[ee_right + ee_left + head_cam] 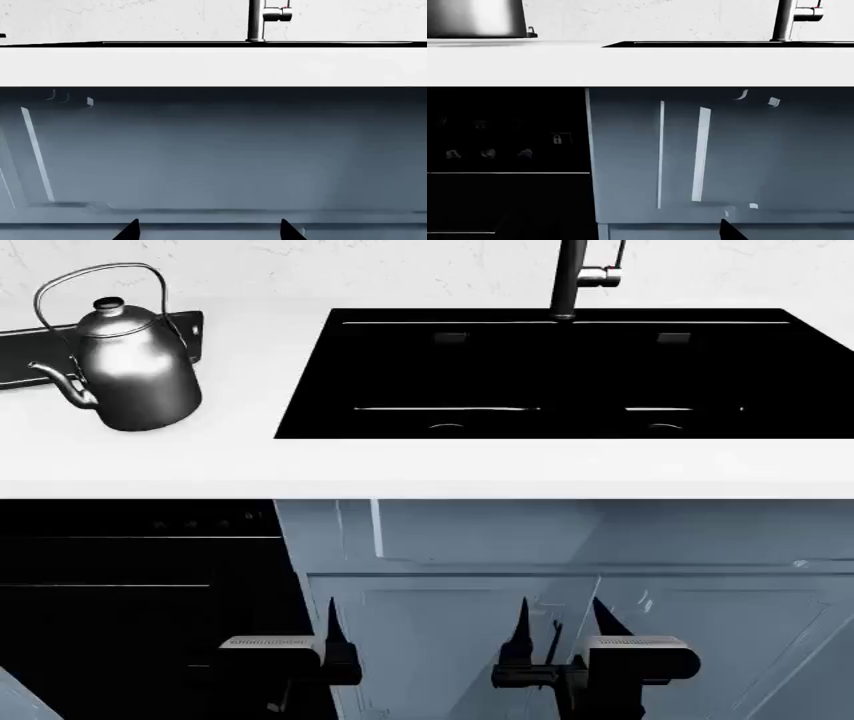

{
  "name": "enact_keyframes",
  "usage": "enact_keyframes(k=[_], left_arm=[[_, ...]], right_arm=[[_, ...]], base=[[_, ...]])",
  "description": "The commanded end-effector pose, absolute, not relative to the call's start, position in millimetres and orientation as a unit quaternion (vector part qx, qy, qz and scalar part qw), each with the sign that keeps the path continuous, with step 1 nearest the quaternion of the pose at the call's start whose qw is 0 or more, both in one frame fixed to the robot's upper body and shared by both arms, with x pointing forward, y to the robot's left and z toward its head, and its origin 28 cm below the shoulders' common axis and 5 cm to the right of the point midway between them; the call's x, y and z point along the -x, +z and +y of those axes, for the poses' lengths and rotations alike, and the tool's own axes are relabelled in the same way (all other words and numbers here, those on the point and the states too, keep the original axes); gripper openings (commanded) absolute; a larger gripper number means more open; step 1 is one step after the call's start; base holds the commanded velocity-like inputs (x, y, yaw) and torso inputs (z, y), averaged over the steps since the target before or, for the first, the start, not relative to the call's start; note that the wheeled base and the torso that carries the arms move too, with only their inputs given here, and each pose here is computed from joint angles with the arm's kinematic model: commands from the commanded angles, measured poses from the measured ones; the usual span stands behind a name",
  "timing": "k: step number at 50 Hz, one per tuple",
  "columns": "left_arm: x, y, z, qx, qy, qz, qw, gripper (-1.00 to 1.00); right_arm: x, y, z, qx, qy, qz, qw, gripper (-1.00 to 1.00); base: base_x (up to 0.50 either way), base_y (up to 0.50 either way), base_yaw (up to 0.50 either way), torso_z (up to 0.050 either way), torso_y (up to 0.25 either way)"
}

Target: Pick the kettle from the counter and place it on the tray. Then pick the mug from the cabinet and place it on the tray. Then close the cabinet doors.

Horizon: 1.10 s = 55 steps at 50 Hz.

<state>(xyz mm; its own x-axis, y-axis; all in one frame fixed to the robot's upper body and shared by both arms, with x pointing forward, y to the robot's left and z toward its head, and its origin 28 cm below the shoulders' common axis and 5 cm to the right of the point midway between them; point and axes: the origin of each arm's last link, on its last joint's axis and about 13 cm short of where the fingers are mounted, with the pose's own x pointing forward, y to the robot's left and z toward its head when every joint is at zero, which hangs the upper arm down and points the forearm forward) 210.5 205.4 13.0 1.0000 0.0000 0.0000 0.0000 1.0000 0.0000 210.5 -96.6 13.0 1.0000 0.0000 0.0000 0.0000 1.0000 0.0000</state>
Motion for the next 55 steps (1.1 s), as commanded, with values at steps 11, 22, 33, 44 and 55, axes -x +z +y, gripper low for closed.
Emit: enact_keyframes(k=[11,22,33,44,55], left_arm=[[-206,29,211,-0.006,0.007,-0.029,1.0,1.0],[-218,100,229,-0.036,0.051,-0.139,0.988,1.0],[-250,237,232,-0.035,0.063,-0.239,0.968,1.0],[-262,411,214,-0.025,0.065,-0.306,0.949,1.0],[-256,535,191,-0.044,0.08,-0.337,0.937,1.0]], right_arm=[[-205,23,-97,0.009,-0.001,-0.01,1.0,1.0],[-200,39,-100,0.007,-0.003,-0.033,0.999,1.0],[-195,46,-101,0.004,0.0,-0.04,0.999,1.0],[-191,53,-100,0.006,-0.002,-0.044,0.999,1.0],[-187,60,-100,0.007,0.005,-0.055,0.998,1.0]], base=[[0.0,0.0,0.0,0.0,0.0],[0.0,0.0,0.0,0.028,0.005],[0.0,0.0,0.0,0.05,0.01],[0.0,0.0,0.0,0.05,0.011],[0.0,0.0,0.0,0.05,0.011]])
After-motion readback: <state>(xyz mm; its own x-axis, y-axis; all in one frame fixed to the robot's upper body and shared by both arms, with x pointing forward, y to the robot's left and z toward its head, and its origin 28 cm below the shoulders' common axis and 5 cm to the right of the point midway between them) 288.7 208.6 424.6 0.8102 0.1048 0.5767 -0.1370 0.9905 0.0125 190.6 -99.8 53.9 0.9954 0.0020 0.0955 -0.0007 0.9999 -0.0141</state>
